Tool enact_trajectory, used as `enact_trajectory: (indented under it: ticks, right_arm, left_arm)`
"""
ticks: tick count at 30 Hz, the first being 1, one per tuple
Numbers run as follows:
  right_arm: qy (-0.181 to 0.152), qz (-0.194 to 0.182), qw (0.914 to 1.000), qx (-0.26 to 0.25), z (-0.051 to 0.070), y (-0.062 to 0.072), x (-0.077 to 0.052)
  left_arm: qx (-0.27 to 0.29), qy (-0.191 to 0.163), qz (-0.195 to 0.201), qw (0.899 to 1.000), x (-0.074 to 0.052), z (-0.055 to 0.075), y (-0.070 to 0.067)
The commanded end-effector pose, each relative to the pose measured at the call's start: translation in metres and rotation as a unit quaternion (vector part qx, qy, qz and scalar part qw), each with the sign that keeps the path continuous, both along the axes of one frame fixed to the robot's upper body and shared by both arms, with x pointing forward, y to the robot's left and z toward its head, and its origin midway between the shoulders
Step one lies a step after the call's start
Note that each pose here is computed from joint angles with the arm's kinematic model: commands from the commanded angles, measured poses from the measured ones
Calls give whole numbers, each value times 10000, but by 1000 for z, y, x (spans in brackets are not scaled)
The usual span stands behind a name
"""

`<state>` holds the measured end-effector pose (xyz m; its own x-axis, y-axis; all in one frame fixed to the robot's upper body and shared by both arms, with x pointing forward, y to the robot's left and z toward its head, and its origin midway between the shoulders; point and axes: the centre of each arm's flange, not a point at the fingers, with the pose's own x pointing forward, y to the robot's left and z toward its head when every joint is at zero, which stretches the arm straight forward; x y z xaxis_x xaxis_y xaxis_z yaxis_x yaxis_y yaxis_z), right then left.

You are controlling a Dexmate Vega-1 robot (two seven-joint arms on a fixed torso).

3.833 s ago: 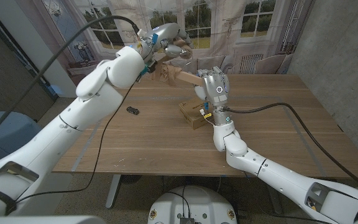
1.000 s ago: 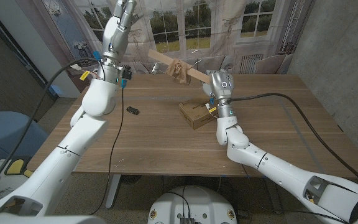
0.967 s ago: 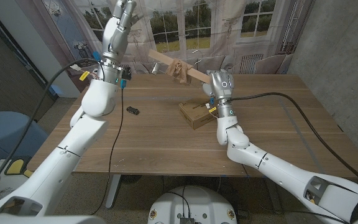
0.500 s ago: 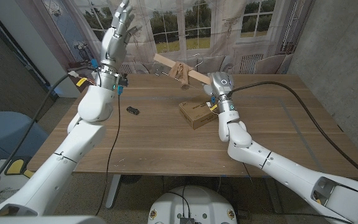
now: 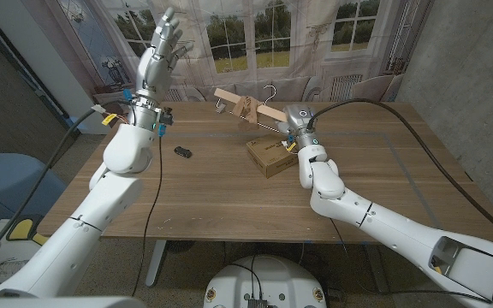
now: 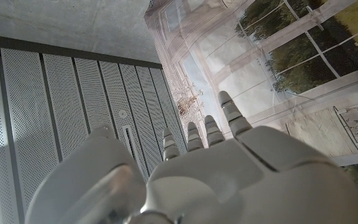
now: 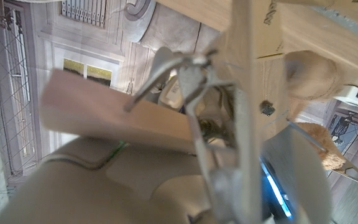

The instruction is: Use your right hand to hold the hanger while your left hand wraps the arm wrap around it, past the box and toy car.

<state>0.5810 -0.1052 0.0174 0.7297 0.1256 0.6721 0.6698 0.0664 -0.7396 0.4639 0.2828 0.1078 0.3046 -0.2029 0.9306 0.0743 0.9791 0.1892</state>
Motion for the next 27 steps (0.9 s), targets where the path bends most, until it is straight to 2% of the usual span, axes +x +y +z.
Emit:
enact_trajectory:
  ticks: [1, 9, 13, 19, 27]
  right_arm:
    - [839, -261, 9957, -300, -1, 4, 10]
    - [1271, -545, 9897, -376, -6, 0, 17]
    - [1642, -707, 9833, -335, -11, -6, 20]
    - [1833, -841, 9790, -284, -13, -12, 22]
    - [2454, -1271, 9604, -354, -15, -16, 30]
  left_arm:
    - [28, 61, -11, 10000, -2, -6, 1]
    - [33, 98, -14, 9999, -3, -8, 1]
    - [68, 77, -15, 9999, -4, -8, -2]
    - [146, 92, -33, 9998, -4, -7, -6]
    - [217, 108, -62, 9997, -7, -8, -6]
